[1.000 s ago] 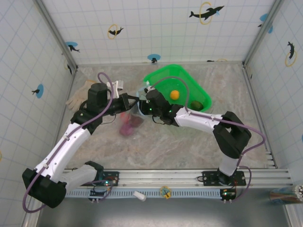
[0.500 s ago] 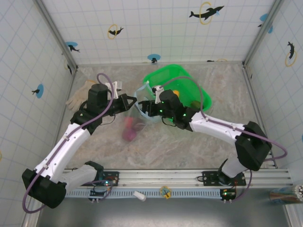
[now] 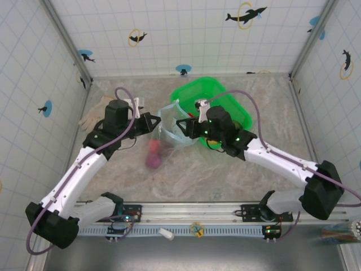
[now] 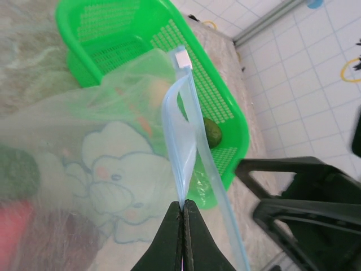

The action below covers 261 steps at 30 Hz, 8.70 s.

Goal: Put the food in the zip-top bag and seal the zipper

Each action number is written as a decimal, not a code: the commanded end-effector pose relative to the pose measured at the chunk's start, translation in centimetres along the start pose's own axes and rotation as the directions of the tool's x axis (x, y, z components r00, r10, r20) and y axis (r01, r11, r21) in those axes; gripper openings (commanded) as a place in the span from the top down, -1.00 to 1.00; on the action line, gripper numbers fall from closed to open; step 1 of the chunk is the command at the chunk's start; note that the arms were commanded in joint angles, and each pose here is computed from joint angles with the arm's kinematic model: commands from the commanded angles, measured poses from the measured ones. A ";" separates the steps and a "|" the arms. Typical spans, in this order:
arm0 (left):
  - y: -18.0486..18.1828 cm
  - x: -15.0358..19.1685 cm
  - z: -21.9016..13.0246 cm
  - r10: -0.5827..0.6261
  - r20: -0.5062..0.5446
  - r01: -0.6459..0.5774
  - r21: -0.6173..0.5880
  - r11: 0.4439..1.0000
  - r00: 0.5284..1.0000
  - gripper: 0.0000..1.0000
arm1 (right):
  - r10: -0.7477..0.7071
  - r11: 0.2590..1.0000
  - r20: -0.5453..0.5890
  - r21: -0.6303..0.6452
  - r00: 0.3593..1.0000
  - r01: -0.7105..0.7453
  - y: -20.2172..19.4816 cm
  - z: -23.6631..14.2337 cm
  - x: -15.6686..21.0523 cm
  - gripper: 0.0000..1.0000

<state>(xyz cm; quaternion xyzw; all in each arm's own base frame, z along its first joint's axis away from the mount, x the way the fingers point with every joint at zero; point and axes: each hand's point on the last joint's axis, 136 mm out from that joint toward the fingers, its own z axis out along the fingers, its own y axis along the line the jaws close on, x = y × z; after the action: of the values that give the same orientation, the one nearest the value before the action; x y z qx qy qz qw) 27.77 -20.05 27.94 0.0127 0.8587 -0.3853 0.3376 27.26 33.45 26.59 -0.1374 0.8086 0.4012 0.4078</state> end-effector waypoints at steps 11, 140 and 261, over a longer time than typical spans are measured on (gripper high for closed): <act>-1.1 -4.2 -4.4 0.168 0.072 -0.155 -0.159 0.975 0.983 1.00 | -0.070 0.974 0.041 0.218 0.997 0.059 -5.3 -5.4 -1.0 -0.23; -1.4 2.0 1.1 -0.058 -0.058 0.067 0.179 0.982 0.997 1.00 | -0.038 0.946 -0.115 0.316 0.993 0.073 -10.4 -3.2 -4.9 0.16; -1.1 -1.3 -1.4 0.066 0.073 -0.068 0.031 0.997 0.995 1.00 | 0.335 0.746 -0.336 0.665 0.880 -0.030 -30.4 9.1 4.3 -0.40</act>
<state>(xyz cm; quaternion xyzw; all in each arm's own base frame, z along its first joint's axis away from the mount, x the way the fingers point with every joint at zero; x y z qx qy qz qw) 27.96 -19.61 29.37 0.0312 0.8468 -0.3784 0.3725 46.45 21.62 3.93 -0.0039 0.9765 0.0812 0.1998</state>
